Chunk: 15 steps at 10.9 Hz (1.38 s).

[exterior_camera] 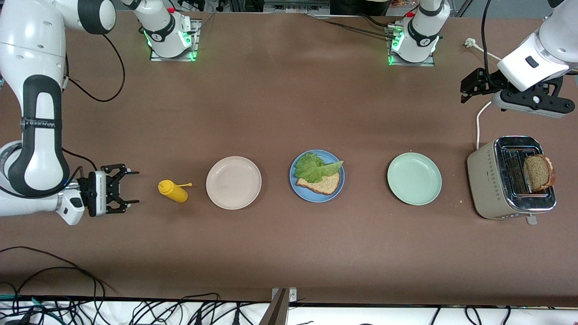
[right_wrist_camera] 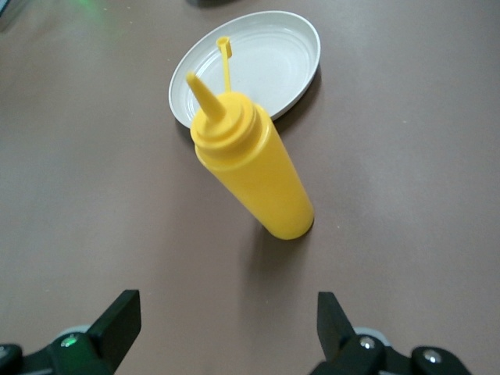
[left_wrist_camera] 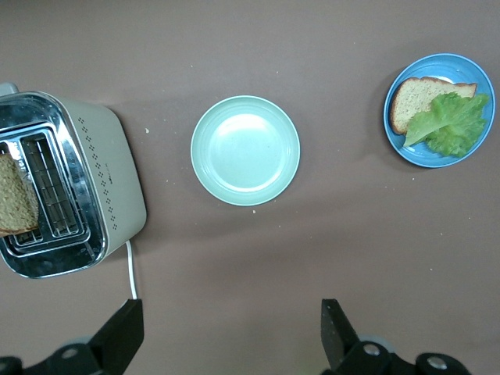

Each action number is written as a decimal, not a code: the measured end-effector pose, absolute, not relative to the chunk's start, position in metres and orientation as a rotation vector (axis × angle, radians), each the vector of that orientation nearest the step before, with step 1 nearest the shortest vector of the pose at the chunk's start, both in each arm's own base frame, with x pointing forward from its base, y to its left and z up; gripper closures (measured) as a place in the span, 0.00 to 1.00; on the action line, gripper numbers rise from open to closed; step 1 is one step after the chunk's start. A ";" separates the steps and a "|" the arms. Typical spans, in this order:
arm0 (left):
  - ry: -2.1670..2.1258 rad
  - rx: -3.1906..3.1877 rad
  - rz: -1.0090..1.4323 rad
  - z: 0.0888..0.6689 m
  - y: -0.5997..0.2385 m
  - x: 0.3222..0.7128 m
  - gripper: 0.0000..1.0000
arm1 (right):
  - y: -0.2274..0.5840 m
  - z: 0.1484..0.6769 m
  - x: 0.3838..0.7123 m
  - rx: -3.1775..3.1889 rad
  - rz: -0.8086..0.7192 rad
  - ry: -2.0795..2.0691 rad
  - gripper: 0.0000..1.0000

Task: Make sandwich in blue plate with both arms
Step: 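Close the right gripper around the yellow mustard bottle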

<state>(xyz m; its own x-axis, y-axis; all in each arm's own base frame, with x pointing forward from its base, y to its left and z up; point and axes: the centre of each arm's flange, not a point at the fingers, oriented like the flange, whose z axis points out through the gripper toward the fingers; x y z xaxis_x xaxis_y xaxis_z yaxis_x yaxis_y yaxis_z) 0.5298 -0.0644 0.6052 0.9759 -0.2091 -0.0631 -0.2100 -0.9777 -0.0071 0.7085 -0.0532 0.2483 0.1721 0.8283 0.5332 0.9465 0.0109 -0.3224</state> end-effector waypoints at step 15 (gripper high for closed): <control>0.330 -3.109 0.097 0.605 -0.064 0.530 0.00 | -0.016 0.123 0.704 -1.500 -0.654 -1.706 0.00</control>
<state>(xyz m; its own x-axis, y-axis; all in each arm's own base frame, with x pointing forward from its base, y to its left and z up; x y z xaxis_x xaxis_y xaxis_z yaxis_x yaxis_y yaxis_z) 0.5298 -0.0644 0.6052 0.9758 -0.2092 -0.0632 -0.2100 -0.9777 -0.0071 0.7037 -0.0161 0.1228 -0.0231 0.5900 0.8070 0.9783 0.1794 -0.1031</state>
